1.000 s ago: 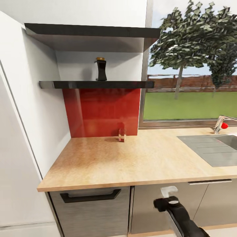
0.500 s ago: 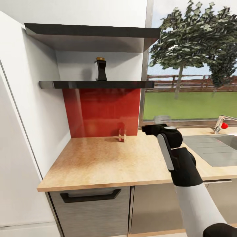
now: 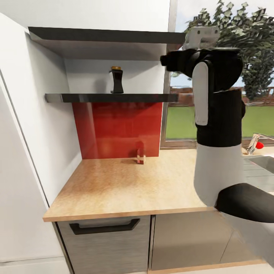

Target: Set up a coffee station on the kitchen countertop: keep the coffee maker on the countertop, move the bottle of coffee from the kitchen shelf to the counter next to the coffee maker, place a paper coffee filter on top of the coffee maker, put the saucer next to the coffee maker with the coffee cup on the saucer, and place the electric kettle next to the coffee maker.

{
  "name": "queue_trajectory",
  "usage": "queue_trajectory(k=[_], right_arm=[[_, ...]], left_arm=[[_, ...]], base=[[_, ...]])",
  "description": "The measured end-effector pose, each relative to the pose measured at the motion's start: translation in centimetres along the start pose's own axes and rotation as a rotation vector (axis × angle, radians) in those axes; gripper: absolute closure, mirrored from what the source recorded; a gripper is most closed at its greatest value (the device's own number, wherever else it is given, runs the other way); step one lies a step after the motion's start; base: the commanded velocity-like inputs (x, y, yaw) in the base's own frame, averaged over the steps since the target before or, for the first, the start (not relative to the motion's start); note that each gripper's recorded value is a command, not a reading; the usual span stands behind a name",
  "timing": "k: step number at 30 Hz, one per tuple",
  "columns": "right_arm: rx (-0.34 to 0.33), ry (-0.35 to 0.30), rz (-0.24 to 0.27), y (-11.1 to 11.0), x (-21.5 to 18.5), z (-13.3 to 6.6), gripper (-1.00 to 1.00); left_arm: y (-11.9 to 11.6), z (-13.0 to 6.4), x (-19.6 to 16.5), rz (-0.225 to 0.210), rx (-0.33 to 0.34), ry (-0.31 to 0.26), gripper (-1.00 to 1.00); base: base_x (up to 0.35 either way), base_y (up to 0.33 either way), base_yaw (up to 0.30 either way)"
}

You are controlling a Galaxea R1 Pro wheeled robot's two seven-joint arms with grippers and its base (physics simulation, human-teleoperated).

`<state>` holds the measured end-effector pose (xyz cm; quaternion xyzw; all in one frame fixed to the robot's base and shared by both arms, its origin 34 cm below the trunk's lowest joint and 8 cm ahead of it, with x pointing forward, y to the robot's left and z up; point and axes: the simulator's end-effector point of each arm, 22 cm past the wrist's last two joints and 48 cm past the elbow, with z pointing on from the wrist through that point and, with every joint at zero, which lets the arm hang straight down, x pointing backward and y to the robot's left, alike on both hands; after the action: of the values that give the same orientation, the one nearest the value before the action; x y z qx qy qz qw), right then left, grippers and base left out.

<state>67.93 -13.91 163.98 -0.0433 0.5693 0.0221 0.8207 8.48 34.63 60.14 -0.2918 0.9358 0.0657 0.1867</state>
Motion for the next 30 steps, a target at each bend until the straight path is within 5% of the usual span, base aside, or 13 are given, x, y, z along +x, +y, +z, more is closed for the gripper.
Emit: queue_trajectory(k=[10,15,18,21,30], right_arm=[[0.019,0.047,0.002,-1.8,-7.5,4.4,-1.00],[0.016,0.232,0.093,-3.5,-5.6,8.0,-1.00],[-0.033,0.413,0.099,-1.5,-2.3,9.6,-1.00],[-0.059,0.475,0.102,-0.2,-2.4,9.7,-1.00],[-0.068,0.417,0.096,0.3,-7.7,8.8,-1.00]], left_arm=[[1.0,-0.2,0.7,0.005,-0.019,0.018,-1.00],[1.6,-0.6,2.1,0.007,-0.035,0.048,-1.00],[1.4,-0.7,2.4,0.006,-0.032,0.052,-1.00],[0.9,-0.8,2.7,0.002,-0.027,0.056,-1.00],[0.3,-0.8,2.9,-0.002,-0.018,0.056,-1.00]], base=[[0.000,0.000,0.000],[0.000,0.000,0.000],[0.000,0.000,0.000],[0.000,0.000,0.000],[0.000,0.000,0.000]])
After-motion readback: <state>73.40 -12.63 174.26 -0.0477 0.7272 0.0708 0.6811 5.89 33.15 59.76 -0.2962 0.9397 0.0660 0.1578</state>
